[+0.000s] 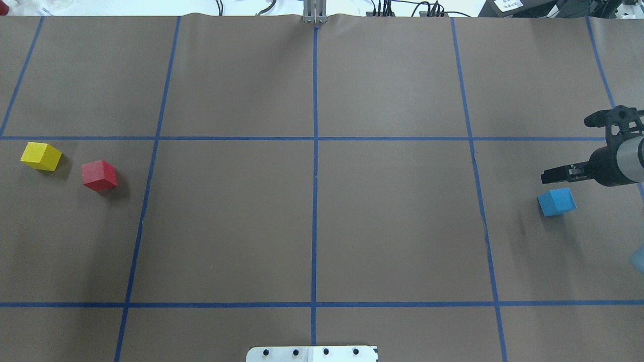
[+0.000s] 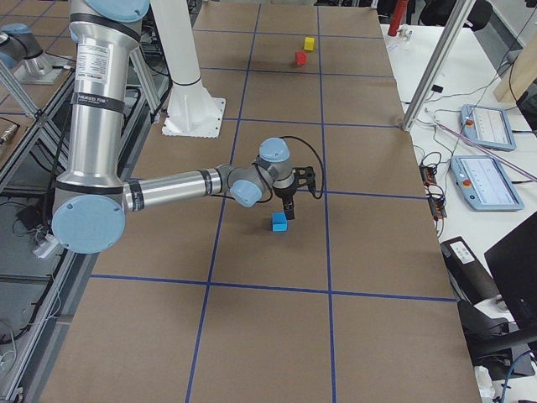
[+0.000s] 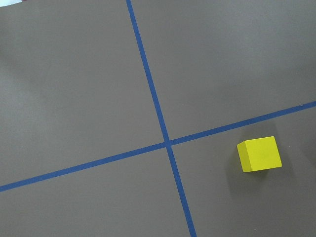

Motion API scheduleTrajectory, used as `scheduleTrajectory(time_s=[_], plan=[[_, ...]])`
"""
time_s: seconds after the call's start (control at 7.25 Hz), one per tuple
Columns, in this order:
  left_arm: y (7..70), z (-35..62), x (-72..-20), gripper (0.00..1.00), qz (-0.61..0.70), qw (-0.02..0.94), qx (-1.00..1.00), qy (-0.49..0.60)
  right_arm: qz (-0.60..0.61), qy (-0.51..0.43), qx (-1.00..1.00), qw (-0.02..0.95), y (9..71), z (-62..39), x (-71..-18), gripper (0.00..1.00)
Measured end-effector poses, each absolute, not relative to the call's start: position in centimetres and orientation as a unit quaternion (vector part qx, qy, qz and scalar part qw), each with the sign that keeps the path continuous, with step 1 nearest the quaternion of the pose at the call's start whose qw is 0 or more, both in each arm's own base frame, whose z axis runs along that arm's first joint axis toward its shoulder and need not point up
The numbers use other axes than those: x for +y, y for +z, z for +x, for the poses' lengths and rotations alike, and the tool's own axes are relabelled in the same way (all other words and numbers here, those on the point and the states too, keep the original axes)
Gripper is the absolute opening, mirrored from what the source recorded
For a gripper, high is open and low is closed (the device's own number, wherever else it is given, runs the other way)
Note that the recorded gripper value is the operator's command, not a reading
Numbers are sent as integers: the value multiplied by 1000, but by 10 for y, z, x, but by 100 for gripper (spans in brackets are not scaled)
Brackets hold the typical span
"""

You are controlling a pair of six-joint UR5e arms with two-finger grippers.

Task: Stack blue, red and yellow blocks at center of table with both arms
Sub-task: 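Lower the right gripper onto the blue cube and close on it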

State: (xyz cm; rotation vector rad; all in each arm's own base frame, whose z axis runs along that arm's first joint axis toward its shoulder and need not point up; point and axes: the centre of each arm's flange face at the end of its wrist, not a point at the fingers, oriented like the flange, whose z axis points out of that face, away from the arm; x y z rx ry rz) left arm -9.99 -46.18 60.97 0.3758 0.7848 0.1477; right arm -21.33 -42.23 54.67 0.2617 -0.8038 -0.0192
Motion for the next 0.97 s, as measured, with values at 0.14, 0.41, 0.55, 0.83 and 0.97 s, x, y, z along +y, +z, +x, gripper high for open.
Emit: scheduleTrajectory(time_s=[0.14, 0.41, 0.55, 0.83, 0.97], plan=[[610, -100, -462, 100, 183, 904, 380, 72, 127, -14, -389, 913, 558, -218, -417, 93], [611, -100, -462, 100, 182, 904, 380, 71, 117, -24, -385, 915, 571, -224, -406, 23], [612, -100, -462, 100, 181, 904, 380, 71, 110, -27, -383, 917, 576, -227, -403, 1], [614, -100, -462, 100, 180, 904, 380, 70, 101, -31, -382, 918, 581, -231, -400, 0], [614, -100, -462, 100, 180, 904, 380, 70, 102, -34, -386, 916, 572, -233, -401, 0]])
